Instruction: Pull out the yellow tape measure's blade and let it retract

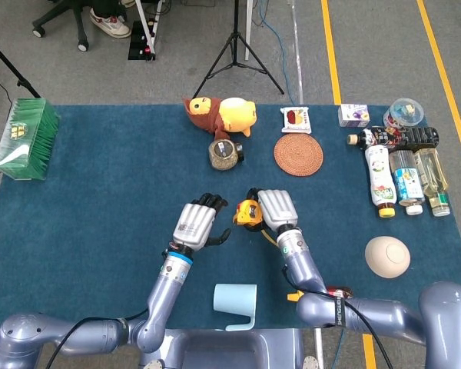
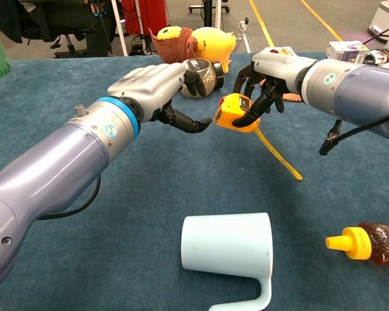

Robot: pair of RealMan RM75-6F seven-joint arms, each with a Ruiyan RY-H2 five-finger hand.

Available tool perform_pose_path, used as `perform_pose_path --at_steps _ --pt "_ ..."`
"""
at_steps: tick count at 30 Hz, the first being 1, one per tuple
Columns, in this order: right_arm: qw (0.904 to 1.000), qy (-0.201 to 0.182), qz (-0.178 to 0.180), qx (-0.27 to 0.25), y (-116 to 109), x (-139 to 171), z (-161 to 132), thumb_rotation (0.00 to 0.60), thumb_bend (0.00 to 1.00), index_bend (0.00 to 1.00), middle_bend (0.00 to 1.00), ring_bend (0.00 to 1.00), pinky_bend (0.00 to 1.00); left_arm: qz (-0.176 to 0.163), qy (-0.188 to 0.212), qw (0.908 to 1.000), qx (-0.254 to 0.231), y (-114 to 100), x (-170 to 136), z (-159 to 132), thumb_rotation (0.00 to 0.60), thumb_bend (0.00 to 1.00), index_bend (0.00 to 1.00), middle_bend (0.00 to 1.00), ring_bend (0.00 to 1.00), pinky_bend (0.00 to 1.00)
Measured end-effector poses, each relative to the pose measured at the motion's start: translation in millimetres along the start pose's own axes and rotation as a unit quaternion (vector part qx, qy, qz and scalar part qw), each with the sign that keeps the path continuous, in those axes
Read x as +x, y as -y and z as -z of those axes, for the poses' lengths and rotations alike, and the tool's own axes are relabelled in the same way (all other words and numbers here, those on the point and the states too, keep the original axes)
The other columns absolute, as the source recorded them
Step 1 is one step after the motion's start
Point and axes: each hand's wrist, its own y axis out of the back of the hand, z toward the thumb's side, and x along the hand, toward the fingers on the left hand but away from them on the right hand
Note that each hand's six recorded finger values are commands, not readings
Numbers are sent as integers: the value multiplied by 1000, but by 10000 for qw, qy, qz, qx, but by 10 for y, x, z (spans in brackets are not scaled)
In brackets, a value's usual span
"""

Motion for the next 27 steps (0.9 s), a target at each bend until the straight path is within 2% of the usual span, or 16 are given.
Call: perform_pose_path --at_steps 12,27 --pt "10000 -33 -28 -34 22 -3 -26 516 256 587 553 606 627 -32 28 10000 -17 38 13 -52 471 298 232 229 161 395" --pt "9999 -107 -58 -90 32 29 -77 516 257 587 553 610 632 -23 -21 9999 -96 91 35 -111 466 295 232 229 161 395"
